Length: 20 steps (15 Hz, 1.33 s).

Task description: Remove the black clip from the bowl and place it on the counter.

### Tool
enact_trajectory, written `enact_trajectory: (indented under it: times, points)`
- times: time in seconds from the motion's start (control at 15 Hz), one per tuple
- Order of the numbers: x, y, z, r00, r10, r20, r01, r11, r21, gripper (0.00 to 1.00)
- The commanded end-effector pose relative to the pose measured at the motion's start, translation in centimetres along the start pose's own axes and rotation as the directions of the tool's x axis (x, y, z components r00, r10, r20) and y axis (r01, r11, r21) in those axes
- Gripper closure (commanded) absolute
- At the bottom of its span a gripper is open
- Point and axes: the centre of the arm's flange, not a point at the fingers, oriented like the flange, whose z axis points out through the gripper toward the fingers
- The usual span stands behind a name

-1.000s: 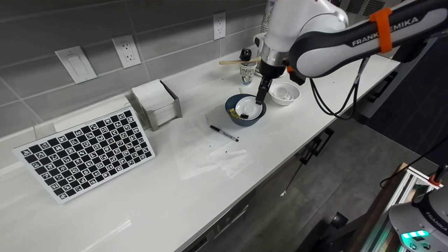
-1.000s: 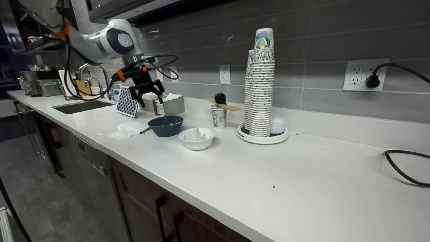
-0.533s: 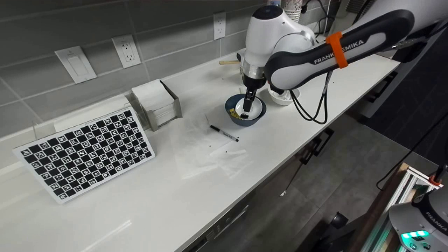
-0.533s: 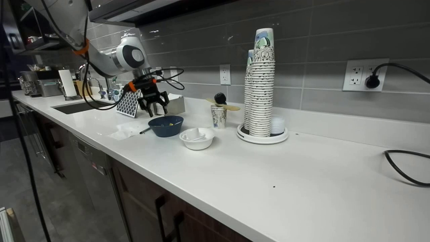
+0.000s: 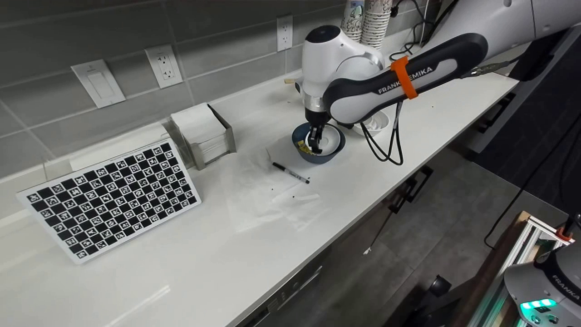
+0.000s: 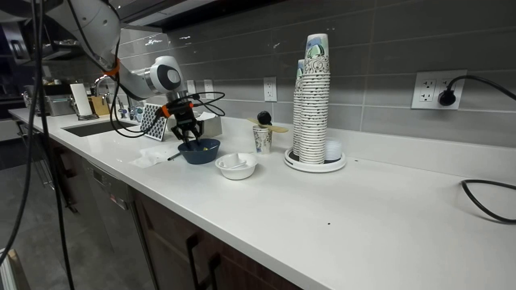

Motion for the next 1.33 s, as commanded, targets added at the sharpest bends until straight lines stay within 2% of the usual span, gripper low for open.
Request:
enact_trajectory:
  times: [0.0, 0.27, 0.33, 0.4, 0.53, 0.6, 0.87, 1.0, 1.13, 1.27]
  points:
    - [1.6, 0.5, 0.6, 0.999, -0.014, 0.031, 0.014, 1.0, -0.021, 0.52]
    - [2.1, 0.5, 1.7, 0.999, -0.011, 0.044, 0.012, 1.0, -0.012, 0.59]
    - [2.2, 0.5, 1.9, 0.999, -0.013, 0.049, 0.013, 1.0, -0.012, 0.75]
    - [2.3, 0.4, 2.0, 0.998, -0.017, 0.054, 0.018, 1.0, -0.011, 0.84]
    - [2.3, 0.2, 1.9, 0.998, -0.029, 0.064, 0.03, 1.0, -0.01, 0.97]
    - [2.2, 0.2, 1.6, 0.997, -0.036, 0.068, 0.037, 0.999, -0.014, 1.0]
    - [1.8, 0.1, -1.5, 0.998, -0.042, 0.054, 0.042, 0.999, 0.001, 0.99]
    - [1.4, 0.2, -4.8, 0.999, -0.032, 0.012, 0.032, 0.999, -0.031, 0.99]
    - [1.3, -0.2, -8.0, 0.998, -0.037, -0.045, 0.032, 0.995, -0.095, 0.99]
    - [1.9, -1.5, -10.4, 0.991, -0.095, -0.094, 0.083, 0.99, -0.116, 0.99]
